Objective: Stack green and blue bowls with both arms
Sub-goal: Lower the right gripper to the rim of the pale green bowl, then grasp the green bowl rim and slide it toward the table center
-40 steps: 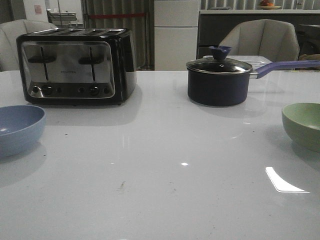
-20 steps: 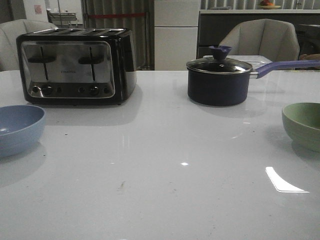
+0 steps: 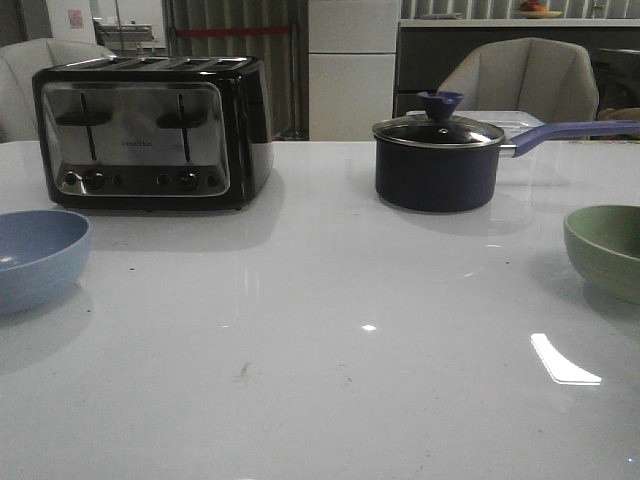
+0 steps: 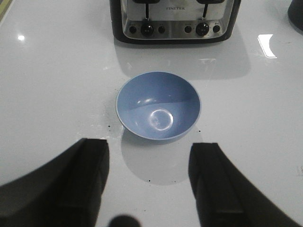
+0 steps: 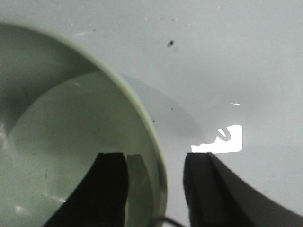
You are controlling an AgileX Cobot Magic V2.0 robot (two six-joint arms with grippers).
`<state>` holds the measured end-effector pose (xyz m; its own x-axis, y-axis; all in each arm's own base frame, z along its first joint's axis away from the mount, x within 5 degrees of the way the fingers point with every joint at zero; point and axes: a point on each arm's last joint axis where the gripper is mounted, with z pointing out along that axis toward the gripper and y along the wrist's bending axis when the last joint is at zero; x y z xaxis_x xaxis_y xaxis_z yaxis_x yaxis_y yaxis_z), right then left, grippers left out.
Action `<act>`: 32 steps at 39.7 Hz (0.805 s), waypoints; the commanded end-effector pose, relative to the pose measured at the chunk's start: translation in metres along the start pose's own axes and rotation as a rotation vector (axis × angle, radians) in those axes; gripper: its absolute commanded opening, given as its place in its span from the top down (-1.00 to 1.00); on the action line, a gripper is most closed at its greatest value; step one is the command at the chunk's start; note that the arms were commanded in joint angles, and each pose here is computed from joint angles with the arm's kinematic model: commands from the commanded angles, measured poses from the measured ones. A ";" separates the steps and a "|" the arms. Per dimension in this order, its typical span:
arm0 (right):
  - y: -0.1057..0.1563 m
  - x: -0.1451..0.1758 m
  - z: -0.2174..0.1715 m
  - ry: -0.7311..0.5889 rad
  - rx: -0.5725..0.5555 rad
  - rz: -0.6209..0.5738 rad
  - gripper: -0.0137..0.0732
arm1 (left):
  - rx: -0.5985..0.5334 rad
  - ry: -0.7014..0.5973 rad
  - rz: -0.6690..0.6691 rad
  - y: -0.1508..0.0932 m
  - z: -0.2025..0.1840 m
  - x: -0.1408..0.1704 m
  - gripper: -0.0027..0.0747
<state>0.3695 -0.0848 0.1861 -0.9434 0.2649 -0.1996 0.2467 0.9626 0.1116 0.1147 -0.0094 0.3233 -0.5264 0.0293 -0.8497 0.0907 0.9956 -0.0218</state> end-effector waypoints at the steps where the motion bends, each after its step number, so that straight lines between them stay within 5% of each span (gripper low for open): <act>1: 0.001 -0.012 -0.026 -0.124 -0.007 -0.007 -0.04 | 0.008 -0.099 -0.005 -0.001 -0.005 -0.015 -0.19; 20: 0.004 -0.011 -0.038 -0.159 -0.009 -0.014 0.44 | 0.008 -0.099 -0.005 -0.001 -0.005 -0.015 -0.19; 32: 0.046 -0.008 -0.114 -0.304 -0.087 -0.128 0.44 | 0.008 -0.099 -0.005 -0.001 -0.005 -0.015 -0.19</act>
<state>0.3678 -0.0690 0.2477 -0.9068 0.2192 -0.3600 0.1849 0.9745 0.1275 0.1147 -0.0094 0.3233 -0.5264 0.0293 -0.8497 0.0907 0.9956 -0.0218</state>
